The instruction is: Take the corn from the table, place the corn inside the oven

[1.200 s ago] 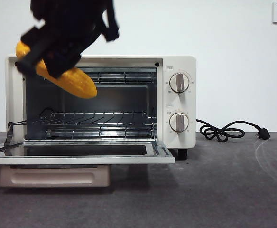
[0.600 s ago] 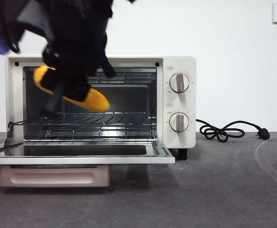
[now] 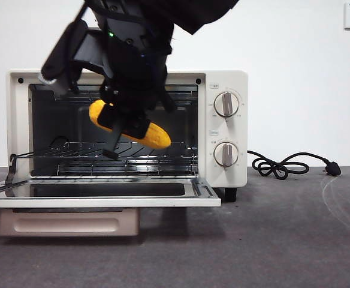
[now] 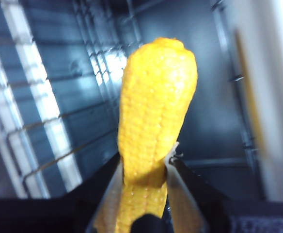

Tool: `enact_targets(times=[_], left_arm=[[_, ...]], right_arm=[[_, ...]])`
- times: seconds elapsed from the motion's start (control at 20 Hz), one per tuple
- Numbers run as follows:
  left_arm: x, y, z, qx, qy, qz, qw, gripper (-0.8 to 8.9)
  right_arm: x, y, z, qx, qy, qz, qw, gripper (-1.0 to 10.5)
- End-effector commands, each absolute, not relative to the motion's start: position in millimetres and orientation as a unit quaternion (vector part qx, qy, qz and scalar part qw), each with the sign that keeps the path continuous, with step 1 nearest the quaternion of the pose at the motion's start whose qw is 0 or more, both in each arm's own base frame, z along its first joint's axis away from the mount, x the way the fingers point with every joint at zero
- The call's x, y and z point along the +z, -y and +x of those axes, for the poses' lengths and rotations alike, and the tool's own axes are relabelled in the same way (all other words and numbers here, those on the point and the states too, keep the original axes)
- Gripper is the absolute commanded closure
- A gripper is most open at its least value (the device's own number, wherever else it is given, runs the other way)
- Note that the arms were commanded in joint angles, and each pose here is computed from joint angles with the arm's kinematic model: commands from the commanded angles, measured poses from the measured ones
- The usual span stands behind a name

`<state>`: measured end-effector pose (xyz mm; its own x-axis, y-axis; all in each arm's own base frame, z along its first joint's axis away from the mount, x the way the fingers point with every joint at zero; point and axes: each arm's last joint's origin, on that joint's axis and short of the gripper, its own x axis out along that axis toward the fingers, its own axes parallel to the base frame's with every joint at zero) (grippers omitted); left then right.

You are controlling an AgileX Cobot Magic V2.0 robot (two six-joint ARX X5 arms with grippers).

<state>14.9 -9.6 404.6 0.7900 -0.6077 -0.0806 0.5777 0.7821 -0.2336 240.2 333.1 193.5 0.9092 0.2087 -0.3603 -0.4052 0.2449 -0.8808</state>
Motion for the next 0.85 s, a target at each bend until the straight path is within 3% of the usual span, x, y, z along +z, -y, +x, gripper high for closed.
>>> enact_targets(times=[0.05, 0.2, 0.4, 0.65, 0.85], left_arm=[[404.4, 9.2, 14.6, -0.314, -0.075, -0.101, 0.941, 8.19], [404.4, 8.9, 14.8, -0.309, -0.074, -0.101, 0.943, 8.19], [404.0, 8.7, 15.0, -0.304, -0.075, -0.100, 0.945, 8.19], [402.6, 8.6, 15.0, -0.301, -0.082, -0.096, 0.945, 8.19], [402.4, 8.4, 15.1, -0.299, -0.082, -0.096, 0.946, 8.19]], right_arm=[[188.0, -334.4, 240.1, 0.209, -0.092, -0.584, 0.779, 9.3], [186.1, -334.6, 239.0, 0.223, -0.095, -0.584, 0.774, 8.1], [185.9, -335.3, 238.6, 0.229, -0.101, -0.555, 0.793, 6.1], [186.2, -335.0, 238.7, 0.223, -0.103, -0.552, 0.797, 5.3], [186.6, -334.7, 238.4, 0.213, -0.105, -0.554, 0.798, 5.3]])
